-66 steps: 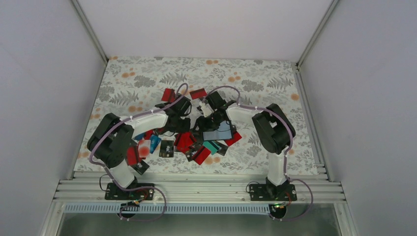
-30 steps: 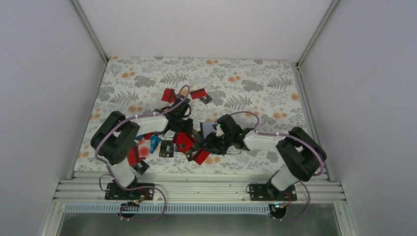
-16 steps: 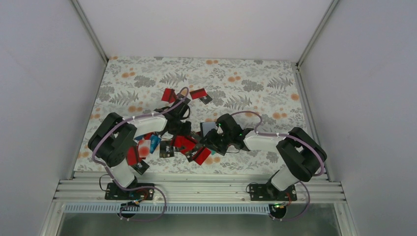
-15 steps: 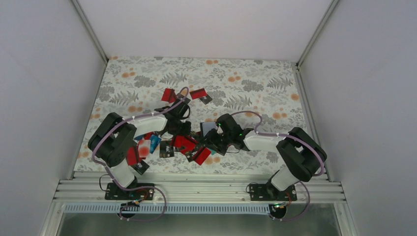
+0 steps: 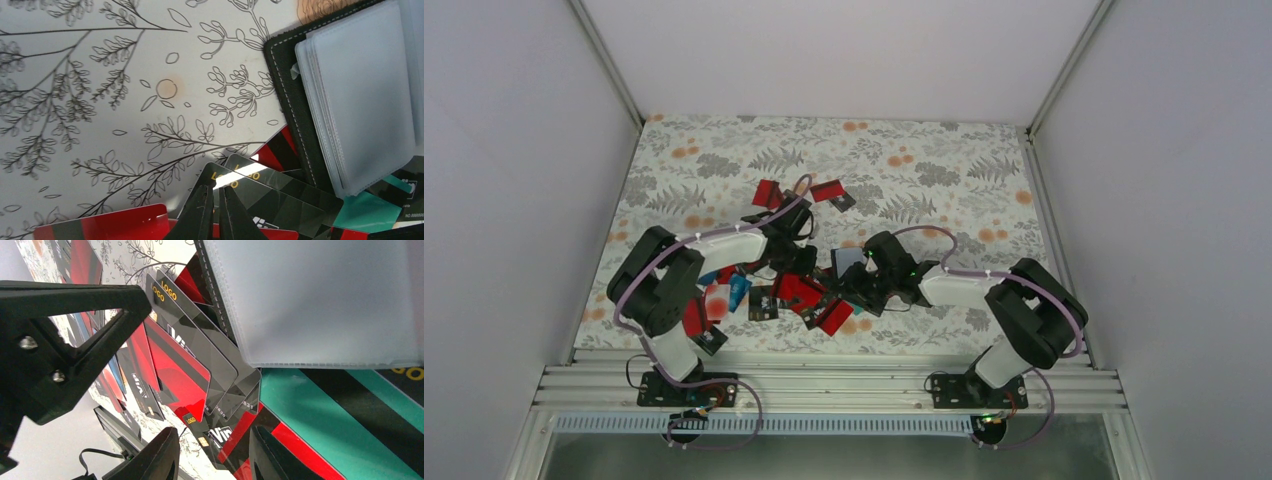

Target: Put the credit cards into the card holder

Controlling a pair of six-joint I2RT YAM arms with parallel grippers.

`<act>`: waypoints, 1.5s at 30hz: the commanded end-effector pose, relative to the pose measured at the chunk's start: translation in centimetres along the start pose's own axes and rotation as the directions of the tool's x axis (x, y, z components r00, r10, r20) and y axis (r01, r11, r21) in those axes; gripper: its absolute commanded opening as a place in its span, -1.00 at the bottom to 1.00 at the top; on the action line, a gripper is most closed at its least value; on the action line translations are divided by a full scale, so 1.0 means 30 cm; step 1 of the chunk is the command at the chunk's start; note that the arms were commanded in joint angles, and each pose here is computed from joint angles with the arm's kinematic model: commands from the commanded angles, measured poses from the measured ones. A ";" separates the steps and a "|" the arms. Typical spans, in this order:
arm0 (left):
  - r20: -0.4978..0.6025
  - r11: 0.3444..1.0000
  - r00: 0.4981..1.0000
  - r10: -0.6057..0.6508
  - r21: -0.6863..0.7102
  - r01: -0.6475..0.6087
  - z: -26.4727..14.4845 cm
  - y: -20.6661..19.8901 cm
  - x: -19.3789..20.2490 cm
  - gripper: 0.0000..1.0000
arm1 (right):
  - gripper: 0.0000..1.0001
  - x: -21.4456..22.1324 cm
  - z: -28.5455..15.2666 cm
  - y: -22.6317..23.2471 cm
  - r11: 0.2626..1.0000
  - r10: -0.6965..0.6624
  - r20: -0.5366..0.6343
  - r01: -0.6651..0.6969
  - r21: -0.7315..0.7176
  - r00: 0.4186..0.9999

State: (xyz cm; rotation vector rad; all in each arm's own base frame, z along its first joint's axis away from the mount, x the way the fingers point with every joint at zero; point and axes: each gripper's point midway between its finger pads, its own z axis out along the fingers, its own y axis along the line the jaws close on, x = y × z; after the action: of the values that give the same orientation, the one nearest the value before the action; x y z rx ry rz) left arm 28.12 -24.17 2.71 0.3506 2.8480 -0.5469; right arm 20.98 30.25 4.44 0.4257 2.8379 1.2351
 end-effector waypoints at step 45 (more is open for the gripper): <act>-0.110 1.000 0.994 -0.004 -0.004 0.003 0.113 0.052 0.122 -0.87 | -0.72 -0.120 0.029 0.033 0.997 0.002 0.059 0.003 -0.082 0.998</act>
State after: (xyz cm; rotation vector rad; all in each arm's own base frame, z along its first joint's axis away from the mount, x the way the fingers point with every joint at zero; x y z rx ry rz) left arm 28.94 -25.59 1.66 0.3845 2.7913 -0.6322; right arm 23.33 29.51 2.63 0.5159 2.8162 1.2297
